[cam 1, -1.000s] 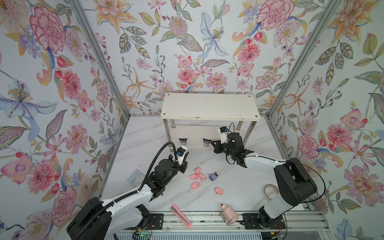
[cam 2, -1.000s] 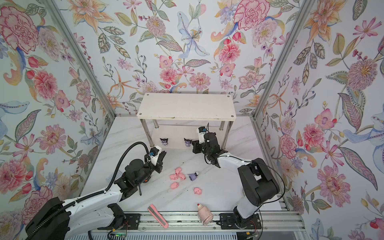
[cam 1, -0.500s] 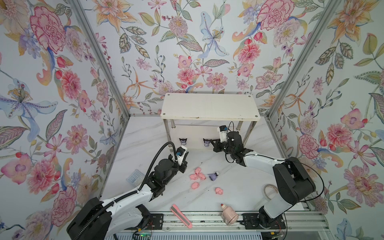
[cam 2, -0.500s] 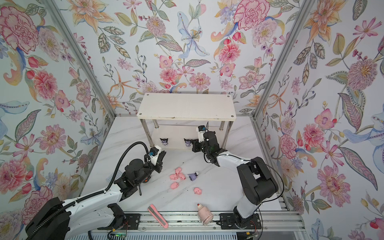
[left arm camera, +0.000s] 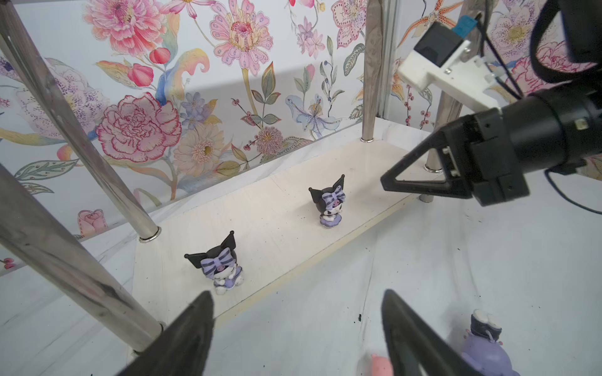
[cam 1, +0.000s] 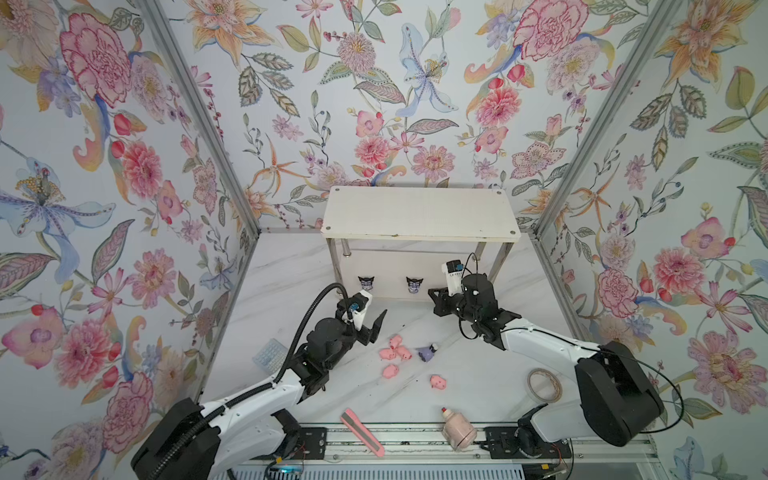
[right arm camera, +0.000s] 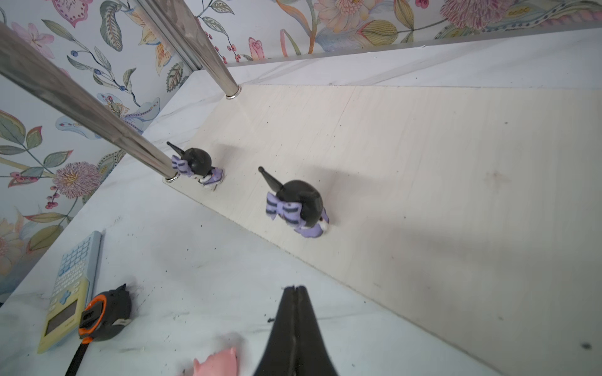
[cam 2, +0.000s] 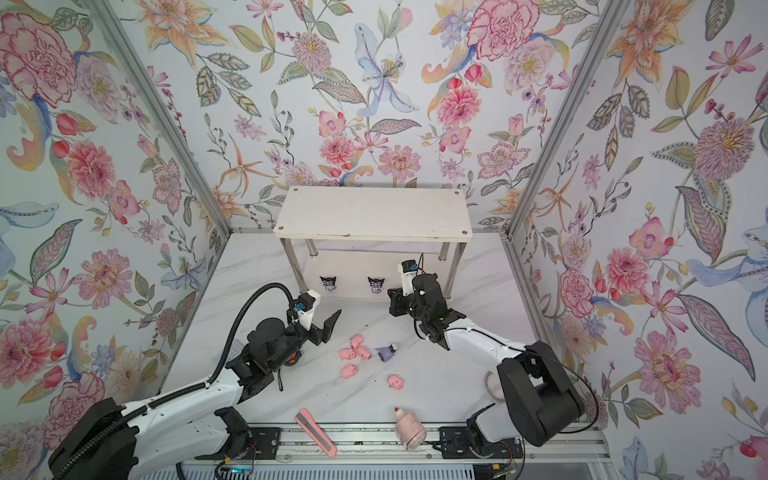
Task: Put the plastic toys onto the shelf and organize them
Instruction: 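Move the right gripper from the shelf down to the lying purple figure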
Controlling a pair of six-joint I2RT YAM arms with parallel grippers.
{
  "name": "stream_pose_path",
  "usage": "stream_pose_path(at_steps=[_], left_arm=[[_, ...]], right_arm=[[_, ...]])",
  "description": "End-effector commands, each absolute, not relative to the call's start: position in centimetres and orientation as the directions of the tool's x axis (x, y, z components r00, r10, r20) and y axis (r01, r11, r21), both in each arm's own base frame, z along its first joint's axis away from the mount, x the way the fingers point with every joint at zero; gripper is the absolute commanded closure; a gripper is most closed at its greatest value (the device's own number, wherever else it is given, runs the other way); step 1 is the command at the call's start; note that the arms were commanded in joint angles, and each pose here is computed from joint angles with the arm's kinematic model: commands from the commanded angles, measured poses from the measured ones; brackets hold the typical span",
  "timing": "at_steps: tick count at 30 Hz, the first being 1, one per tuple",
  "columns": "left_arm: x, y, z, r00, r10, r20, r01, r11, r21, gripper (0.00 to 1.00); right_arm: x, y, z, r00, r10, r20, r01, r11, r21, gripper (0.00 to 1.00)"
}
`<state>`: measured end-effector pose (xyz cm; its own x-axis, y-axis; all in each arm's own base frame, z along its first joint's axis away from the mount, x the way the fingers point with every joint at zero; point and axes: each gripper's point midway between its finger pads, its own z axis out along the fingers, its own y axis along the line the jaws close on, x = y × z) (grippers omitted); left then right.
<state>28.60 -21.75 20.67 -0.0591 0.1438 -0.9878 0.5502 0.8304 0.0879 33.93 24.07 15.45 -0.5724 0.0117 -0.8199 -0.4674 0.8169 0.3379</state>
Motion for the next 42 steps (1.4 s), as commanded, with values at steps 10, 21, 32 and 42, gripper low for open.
stream_pose_path(at_steps=[10,21,32,42], left_arm=[[28.4,-20.7,23.5,-0.028,0.059,-0.998,0.525,0.851,0.036,0.03],[28.4,-21.7,21.4,-0.109,0.080,-0.991,0.560,0.829,0.006,0.11],[28.6,-21.7,21.5,-0.105,0.071,-0.992,0.551,0.835,0.002,0.11],[29.3,-22.2,21.3,-0.114,0.075,-0.991,0.550,0.835,0.000,0.11]], right_arm=[[23.0,23.6,8.0,-0.658,-0.257,-0.708,-0.493,0.858,0.146,0.94],[24.3,21.0,3.8,-0.744,-0.191,-0.641,-0.369,0.916,0.156,0.97],[24.8,17.5,3.7,-0.774,-0.081,-0.628,-0.273,0.938,0.216,0.97],[22.2,19.2,8.9,-0.800,0.003,-0.601,-0.257,0.902,0.346,0.59]])
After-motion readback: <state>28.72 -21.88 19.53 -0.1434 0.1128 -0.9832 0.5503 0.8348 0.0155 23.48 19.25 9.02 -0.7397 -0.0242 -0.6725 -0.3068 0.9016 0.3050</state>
